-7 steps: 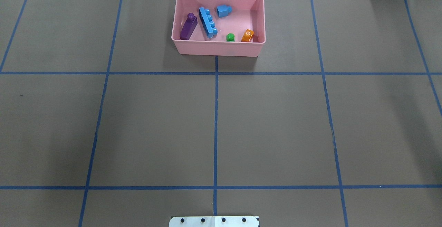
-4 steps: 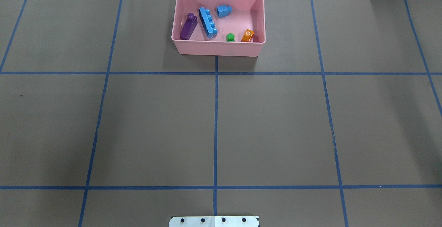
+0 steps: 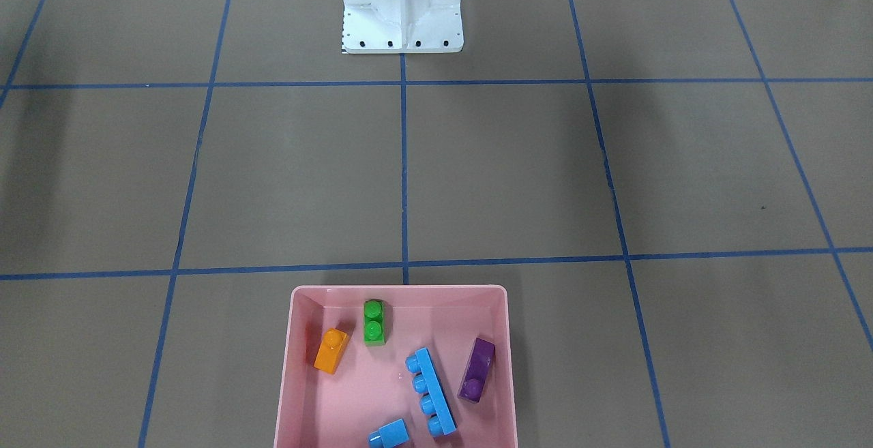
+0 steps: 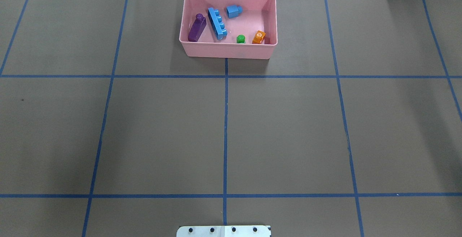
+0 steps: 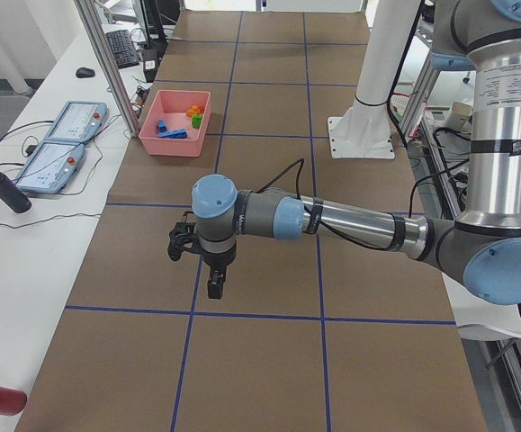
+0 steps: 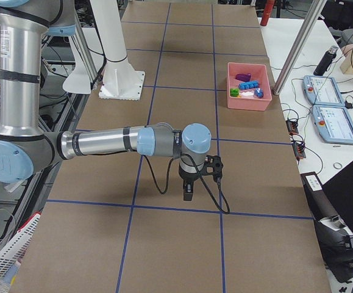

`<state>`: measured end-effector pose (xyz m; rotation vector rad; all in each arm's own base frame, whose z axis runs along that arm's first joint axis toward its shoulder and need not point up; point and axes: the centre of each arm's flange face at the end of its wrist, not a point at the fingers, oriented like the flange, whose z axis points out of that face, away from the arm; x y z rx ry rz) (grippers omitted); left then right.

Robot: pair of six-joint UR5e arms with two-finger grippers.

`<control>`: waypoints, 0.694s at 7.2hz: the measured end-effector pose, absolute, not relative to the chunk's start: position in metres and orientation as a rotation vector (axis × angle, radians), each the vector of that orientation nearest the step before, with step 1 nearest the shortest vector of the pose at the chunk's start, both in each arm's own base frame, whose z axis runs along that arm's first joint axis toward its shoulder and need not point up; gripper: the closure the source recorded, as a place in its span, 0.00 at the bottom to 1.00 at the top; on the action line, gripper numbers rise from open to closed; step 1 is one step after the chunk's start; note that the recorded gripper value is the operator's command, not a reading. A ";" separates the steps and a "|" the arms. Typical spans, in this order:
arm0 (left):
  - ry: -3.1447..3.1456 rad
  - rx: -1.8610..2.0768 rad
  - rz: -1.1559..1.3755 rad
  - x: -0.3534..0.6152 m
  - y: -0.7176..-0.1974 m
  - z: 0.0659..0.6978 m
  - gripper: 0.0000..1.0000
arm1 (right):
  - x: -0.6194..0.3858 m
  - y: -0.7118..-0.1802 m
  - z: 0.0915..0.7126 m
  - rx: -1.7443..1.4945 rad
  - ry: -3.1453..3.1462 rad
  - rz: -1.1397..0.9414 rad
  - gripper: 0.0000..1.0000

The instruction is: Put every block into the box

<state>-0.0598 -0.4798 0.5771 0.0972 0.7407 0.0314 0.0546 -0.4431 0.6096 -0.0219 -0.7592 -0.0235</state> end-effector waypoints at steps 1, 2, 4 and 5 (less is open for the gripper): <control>0.741 0.101 0.033 -0.060 -0.480 0.575 0.00 | 0.054 -0.445 0.617 -0.018 -0.760 -0.022 0.00; 0.741 0.101 0.034 -0.060 -0.479 0.575 0.00 | 0.054 -0.445 0.622 -0.019 -0.760 -0.021 0.00; 0.741 0.100 0.033 -0.060 -0.478 0.576 0.00 | 0.054 -0.446 0.625 -0.019 -0.761 -0.020 0.00; 0.741 0.099 0.033 -0.060 -0.478 0.577 0.00 | 0.054 -0.446 0.625 -0.019 -0.762 -0.020 0.00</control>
